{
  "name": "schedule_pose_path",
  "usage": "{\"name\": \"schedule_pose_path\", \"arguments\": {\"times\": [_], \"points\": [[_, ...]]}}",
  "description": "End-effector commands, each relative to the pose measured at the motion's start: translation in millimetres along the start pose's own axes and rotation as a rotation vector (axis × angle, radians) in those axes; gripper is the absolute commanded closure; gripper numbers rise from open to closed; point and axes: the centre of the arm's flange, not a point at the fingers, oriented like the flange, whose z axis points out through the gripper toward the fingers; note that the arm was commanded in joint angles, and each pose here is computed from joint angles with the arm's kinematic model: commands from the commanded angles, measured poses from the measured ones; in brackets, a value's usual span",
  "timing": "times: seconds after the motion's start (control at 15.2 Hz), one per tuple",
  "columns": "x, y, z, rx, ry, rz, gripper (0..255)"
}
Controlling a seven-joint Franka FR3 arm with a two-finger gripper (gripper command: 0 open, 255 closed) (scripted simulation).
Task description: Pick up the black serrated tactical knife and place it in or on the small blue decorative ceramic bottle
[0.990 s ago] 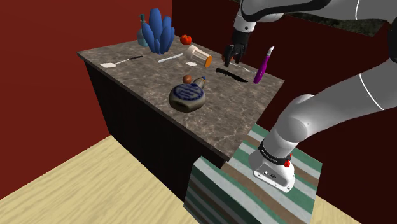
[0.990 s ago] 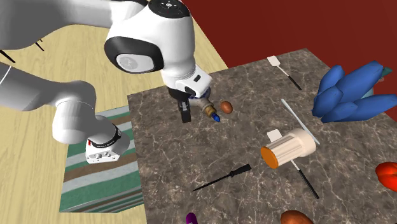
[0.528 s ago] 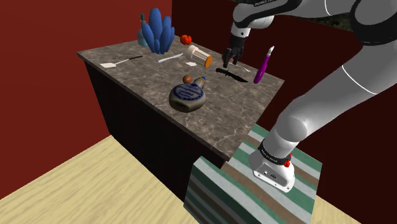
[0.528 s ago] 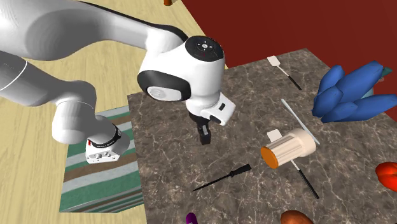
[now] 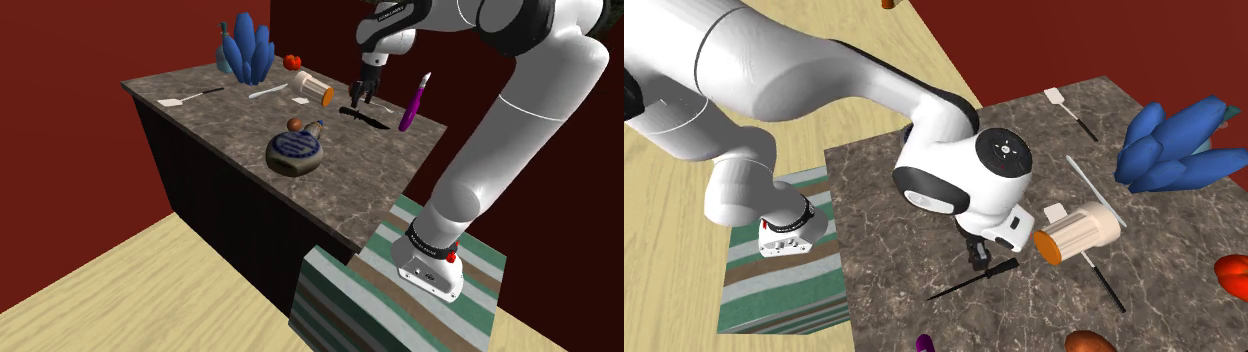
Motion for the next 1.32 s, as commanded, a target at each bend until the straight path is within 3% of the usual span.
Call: {"name": "schedule_pose_path", "arguments": {"times": [0.0, 0.33, 0.86, 1.25], "points": [[12, 19, 14, 0.000, -0.003, -0.001, 0], [44, 69, 44, 0.000, -0.008, 0.000, 0], [44, 70, 84, 0.000, -0.008, 0.000, 0], [44, 70, 84, 0.000, -0.008, 0.000, 0]]}}
